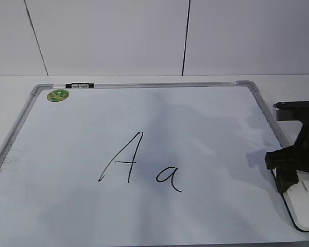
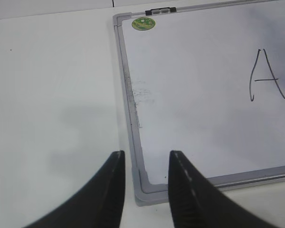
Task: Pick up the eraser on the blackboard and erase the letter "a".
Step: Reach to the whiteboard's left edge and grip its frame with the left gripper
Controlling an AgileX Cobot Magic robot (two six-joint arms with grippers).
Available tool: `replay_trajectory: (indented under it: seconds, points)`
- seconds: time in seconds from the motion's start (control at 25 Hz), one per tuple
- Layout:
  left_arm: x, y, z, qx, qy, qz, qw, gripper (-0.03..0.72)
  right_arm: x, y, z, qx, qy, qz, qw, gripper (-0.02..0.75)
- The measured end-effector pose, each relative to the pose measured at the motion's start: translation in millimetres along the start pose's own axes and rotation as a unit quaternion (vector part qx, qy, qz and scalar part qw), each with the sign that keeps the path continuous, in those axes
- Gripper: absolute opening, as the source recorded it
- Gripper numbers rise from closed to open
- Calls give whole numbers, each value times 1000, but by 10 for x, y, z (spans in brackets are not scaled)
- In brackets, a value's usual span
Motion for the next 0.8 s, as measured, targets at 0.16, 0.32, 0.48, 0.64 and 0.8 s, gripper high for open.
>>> replay_trajectory:
  seconds: [0.16, 0.32, 0.48, 0.64, 0.8]
  points:
    - [0, 0, 0, 0, 0, 0, 1000, 235, 0, 0, 0, 0, 0, 0, 1000, 552]
    - [0, 0, 0, 0, 0, 0, 1000, 235, 0, 0, 0, 0, 0, 0, 1000, 552]
    - [0, 0, 0, 0, 0, 0, 1000, 235, -3, 0, -1, 0, -1, 1, 1000, 552]
    - [0, 0, 0, 0, 0, 0, 1000, 235, -5, 0, -1, -1, -2, 2, 1000, 552]
    - [0, 0, 0, 0, 0, 0, 1000, 235, -6, 0, -2, -1, -2, 3, 1000, 552]
Point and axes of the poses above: a point on each arm's last joint axis where the gripper is mounted, y pointing out along that axis toward the gripper, x along the wrist's bending axis when the last joint is at zero, z = x × y, the point moved 3 cm from there along y, pointing out along that axis toward the gripper, and after that the axes turned 3 degrees about -y, right-handed, at the moved point
